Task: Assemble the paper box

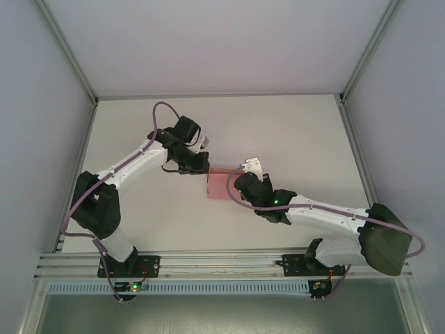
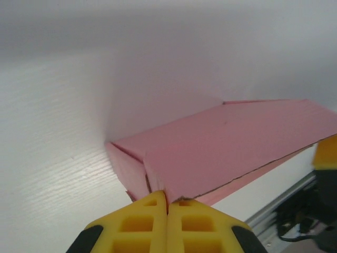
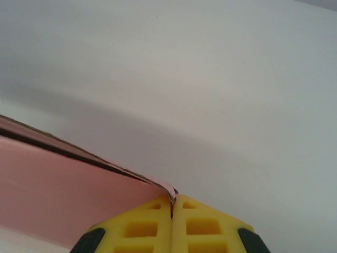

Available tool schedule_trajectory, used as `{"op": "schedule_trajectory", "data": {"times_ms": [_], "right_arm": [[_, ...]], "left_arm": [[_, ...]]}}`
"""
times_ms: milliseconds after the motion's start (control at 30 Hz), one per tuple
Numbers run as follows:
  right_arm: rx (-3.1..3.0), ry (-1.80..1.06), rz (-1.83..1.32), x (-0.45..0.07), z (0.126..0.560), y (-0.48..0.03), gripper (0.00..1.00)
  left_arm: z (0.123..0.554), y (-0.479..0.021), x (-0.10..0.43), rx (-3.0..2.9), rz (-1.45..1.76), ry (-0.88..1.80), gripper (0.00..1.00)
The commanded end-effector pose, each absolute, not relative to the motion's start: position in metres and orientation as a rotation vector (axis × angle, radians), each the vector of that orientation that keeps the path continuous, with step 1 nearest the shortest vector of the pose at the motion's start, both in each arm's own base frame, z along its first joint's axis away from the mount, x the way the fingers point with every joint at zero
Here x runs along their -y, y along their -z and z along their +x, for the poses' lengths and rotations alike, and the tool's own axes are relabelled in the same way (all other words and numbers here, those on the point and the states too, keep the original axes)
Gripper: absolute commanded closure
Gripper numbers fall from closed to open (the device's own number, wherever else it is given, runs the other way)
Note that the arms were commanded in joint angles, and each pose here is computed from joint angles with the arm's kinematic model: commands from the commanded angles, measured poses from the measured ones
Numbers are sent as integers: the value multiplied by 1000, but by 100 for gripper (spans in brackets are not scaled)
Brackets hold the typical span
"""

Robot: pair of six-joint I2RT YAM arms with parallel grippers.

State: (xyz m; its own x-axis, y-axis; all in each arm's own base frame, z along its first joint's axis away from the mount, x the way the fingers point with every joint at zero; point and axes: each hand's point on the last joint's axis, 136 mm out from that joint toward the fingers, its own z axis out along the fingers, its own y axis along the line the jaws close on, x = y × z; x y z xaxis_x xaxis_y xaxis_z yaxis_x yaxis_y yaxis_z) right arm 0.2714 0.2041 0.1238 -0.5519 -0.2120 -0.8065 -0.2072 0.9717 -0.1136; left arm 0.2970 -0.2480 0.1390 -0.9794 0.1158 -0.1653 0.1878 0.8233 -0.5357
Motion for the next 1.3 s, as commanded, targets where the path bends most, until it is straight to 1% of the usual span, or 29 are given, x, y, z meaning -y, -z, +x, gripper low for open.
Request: {"op": "schedule_trajectory", "data": {"times_ms": [0,100,267,333,500,633,733,767,800,867,967,1000,1033,1067,1100,1133,1167,1200,1233,1267], "right_arm": [[-2305,84,-446,-192,246,-79,100],[-2307,48,-440,-196,245,-77,100],[-2305,-2,-444,-194,238,-69,100],[-2304,-43,-466,-195,231,-64,100],[-2289,-147,-485,-193,215,-53,100],[-2259,-226,-472,-192,208,-49,100],[-2249,-238,-467,-190,206,-51,100],[-2247,-240,-467,-189,205,-52,100],[-2241,-237,-459,-188,206,-54,100],[-2234,-245,-467,-189,205,-56,100],[-2235,-234,-471,-190,207,-54,100],[-2238,-215,-466,-188,208,-52,100],[-2244,-201,-461,-187,209,-51,100],[-2246,-195,-463,-189,209,-50,100],[-2247,-190,-474,-190,209,-49,100],[-2245,-187,-484,-193,209,-50,100],[-2244,-183,-501,-195,209,-49,100],[-2245,-173,-511,-196,208,-49,100],[-2247,-164,-513,-196,209,-50,100],[-2248,-157,-515,-195,209,-50,100]], "left_arm": [[273,-109,239,-2922,397,725,100],[262,-90,253,-2912,370,821,100],[242,-71,248,-2907,473,654,100],[232,-68,244,-2904,521,629,100],[215,-52,233,-2950,509,600,100],[219,-60,244,-2909,465,697,100],[225,-76,252,-2863,433,753,97],[227,-81,252,-2850,422,749,92],[230,-86,251,-2837,401,738,83],[233,-99,255,-2797,397,774,82],[236,-126,266,-2716,394,875,62],[239,-134,266,-2688,363,892,60],[240,-139,266,-2670,338,902,54],[242,-143,266,-2653,316,913,40],[243,-146,265,-2640,286,911,37],[246,-149,263,-2630,254,907,36],[247,-148,260,-2637,214,892,28],[249,-147,256,-2647,167,880,10],[251,-147,254,-2654,134,882,0],[253,-147,253,-2655,100,886,0]]}}
